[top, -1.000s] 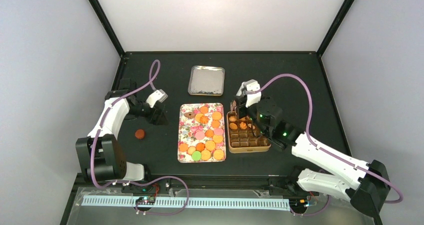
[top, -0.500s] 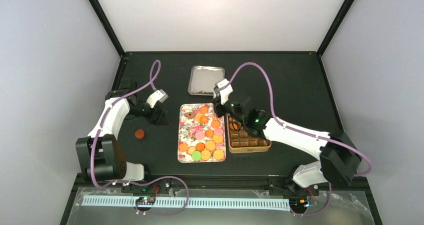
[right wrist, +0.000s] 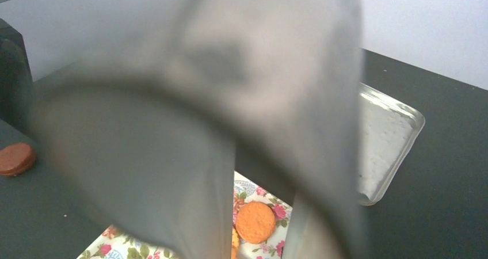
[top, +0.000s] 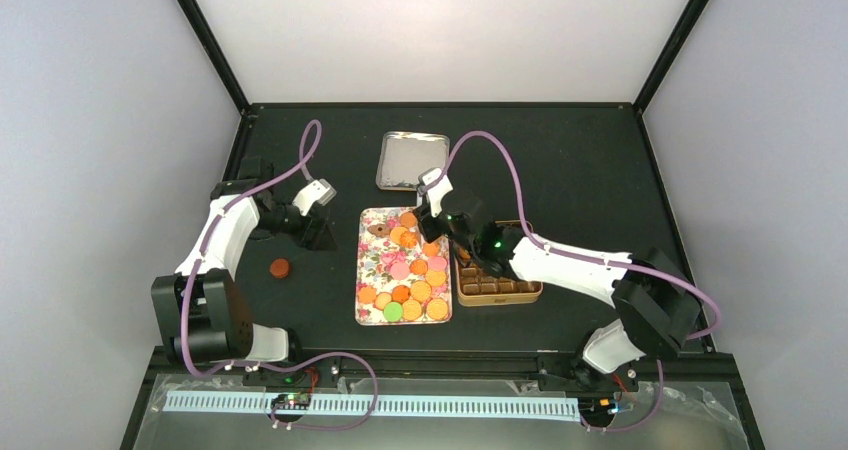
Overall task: Pack the cookies
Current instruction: Pick up the fake cookies from the plate.
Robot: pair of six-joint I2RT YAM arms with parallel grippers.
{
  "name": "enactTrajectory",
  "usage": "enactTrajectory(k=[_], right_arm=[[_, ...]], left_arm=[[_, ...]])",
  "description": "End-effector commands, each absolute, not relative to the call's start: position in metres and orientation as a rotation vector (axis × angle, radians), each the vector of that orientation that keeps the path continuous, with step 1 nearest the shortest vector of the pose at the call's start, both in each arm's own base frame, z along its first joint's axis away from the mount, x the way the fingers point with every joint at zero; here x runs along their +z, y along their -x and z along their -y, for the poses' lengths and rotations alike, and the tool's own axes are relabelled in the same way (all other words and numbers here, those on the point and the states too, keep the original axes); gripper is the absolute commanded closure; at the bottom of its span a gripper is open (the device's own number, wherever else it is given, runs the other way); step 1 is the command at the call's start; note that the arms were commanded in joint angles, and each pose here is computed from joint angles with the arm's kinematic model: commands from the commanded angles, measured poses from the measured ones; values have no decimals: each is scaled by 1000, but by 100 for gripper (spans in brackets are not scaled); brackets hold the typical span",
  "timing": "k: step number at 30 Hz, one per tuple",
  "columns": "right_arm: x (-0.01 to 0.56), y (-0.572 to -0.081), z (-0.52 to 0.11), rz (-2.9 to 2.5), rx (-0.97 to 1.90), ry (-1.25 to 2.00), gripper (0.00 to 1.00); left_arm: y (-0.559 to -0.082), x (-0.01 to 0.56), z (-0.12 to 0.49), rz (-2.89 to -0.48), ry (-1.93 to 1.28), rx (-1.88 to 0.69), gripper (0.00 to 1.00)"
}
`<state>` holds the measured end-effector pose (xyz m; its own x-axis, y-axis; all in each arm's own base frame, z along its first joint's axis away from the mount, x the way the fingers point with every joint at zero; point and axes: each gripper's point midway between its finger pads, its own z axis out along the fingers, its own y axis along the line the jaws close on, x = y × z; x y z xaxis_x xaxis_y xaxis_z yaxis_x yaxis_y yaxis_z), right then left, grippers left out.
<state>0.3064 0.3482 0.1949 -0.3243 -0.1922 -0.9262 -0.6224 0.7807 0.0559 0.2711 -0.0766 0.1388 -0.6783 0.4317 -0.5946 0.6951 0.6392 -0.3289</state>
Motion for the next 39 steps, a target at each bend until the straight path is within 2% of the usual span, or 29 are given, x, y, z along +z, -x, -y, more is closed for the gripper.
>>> enactTrajectory(k=[1,29,39], right_arm=[[200,-310,-344,-1853,483,559,69],[149,-280,-336,-1959,514,545,65],[180,-277,-334,-1883,576,511,65]], left_arm=[[-275,156,78,-2334,-916,-723,33],[-275,155,79,-2333,-916,-734,33],[-274,157,79,-2329,-915,-728,33]])
